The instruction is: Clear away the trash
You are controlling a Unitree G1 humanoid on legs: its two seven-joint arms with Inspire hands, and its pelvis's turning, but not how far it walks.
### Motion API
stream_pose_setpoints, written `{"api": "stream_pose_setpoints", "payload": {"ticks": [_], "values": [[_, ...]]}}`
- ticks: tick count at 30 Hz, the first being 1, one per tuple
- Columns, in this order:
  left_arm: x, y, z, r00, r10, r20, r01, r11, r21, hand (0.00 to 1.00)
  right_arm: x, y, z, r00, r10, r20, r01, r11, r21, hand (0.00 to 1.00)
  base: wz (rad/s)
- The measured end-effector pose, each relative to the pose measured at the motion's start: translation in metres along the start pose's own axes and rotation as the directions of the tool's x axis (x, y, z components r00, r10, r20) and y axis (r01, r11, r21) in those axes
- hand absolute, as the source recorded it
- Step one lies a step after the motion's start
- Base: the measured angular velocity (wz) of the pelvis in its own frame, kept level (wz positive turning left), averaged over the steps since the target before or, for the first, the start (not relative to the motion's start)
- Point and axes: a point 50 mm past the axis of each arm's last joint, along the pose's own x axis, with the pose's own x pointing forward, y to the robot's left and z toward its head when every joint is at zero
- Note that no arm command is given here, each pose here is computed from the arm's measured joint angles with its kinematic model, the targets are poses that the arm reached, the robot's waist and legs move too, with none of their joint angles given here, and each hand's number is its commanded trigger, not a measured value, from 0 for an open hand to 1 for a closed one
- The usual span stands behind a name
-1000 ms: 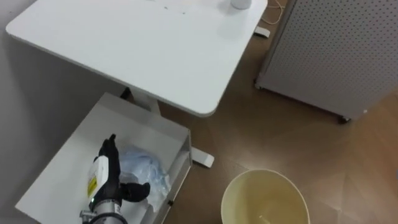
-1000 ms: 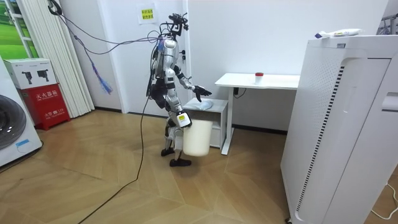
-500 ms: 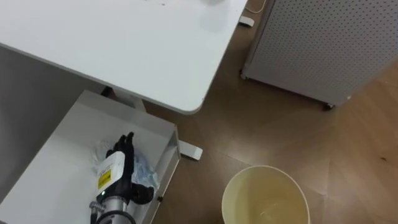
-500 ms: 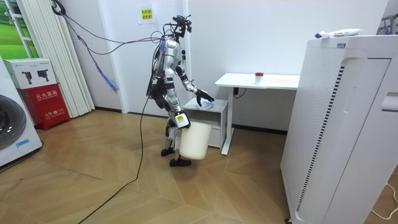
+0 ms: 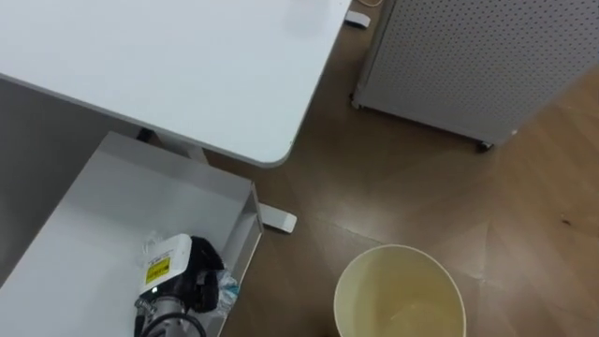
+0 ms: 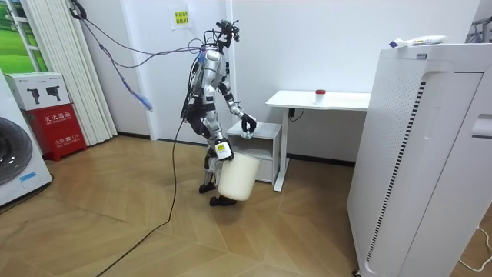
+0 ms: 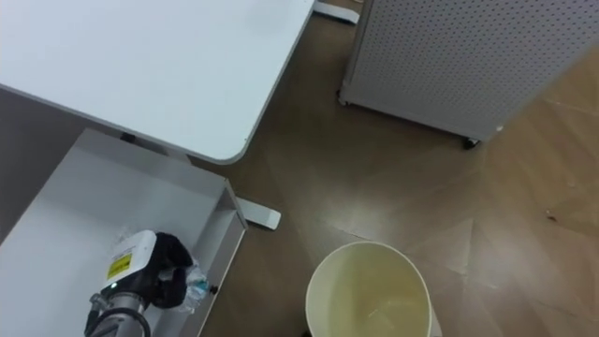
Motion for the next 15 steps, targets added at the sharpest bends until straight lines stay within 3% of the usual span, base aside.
{"api": "stream_pose_setpoints", "payload": {"ticks": [15], "values": [[0.0,-0.004,0.0,0.999,-0.049,0.002,0.048,0.998,0.042,1.0,0.002,0.011,0.008,1.0,0.027,0.01,-0.027,1.0,-0.003,1.0,0.0]]}}
